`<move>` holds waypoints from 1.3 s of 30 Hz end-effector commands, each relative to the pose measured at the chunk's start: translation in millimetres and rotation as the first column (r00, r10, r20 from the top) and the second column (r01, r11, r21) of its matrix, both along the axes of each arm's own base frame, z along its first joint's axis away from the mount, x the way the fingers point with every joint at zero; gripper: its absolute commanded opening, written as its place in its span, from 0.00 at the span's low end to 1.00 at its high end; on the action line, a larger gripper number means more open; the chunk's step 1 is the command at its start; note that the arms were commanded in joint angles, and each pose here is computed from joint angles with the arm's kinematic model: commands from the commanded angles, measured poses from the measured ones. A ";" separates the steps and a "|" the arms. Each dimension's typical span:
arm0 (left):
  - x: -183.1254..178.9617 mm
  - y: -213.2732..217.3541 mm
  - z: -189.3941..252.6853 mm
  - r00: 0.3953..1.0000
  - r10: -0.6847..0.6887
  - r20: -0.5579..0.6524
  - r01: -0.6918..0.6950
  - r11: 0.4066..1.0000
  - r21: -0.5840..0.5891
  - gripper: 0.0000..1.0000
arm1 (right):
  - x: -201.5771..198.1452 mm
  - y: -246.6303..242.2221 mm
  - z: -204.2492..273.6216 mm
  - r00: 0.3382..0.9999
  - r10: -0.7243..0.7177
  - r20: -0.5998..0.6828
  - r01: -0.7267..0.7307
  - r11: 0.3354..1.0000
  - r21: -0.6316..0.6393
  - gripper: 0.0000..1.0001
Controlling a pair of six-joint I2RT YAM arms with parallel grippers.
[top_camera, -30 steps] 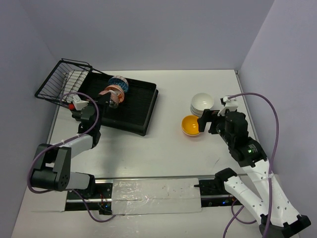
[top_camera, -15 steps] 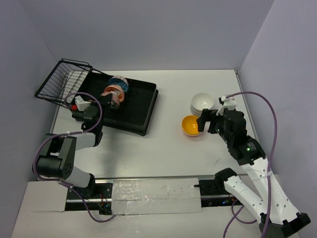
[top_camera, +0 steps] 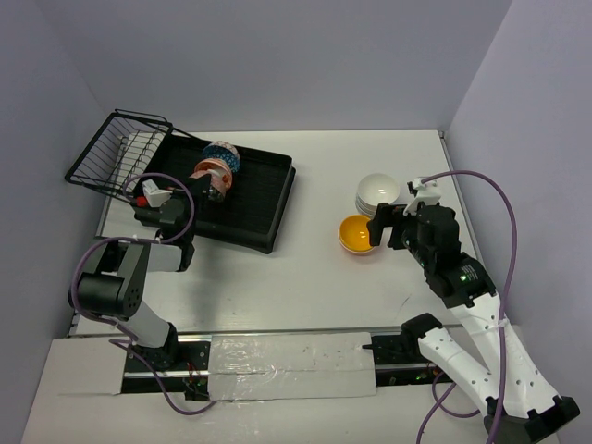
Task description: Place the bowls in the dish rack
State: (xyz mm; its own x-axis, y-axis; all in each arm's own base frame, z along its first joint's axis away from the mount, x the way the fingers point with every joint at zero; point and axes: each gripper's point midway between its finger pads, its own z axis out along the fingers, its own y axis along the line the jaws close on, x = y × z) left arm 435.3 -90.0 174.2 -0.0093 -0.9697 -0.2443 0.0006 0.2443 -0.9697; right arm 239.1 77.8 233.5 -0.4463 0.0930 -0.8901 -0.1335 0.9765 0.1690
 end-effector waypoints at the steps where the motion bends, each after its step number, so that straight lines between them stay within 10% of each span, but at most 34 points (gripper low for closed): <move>1: 3.7 1.3 47.2 0.989 0.010 0.150 -0.002 0.999 -0.053 0.02 | 3.4 3.3 27.9 0.997 0.014 0.082 -0.016 1.000 0.019 0.98; 14: -11.7 4.5 24.7 0.997 0.011 0.072 -0.007 0.998 -0.055 0.15 | 0.7 2.2 31.1 0.995 0.017 0.097 -0.019 1.000 0.021 0.98; 29: -36.4 12.1 39.8 0.999 0.029 -0.024 -0.030 0.999 -0.024 0.82 | -6.5 -1.0 47.2 0.990 0.003 0.140 -0.010 0.999 0.052 0.98; 39: -56.1 11.1 83.9 0.980 -0.016 -0.199 0.086 0.934 0.348 0.99 | -9.1 -9.7 47.3 0.991 -0.102 0.083 0.091 0.988 0.121 0.99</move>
State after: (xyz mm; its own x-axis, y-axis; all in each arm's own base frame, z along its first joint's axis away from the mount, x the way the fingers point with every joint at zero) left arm 388.6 -79.4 246.7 -0.0529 -0.9163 -0.3969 -0.1103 0.4004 -0.9097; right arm 229.8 70.8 267.5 -0.3649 0.1826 -0.9130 -0.1004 0.9671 0.2336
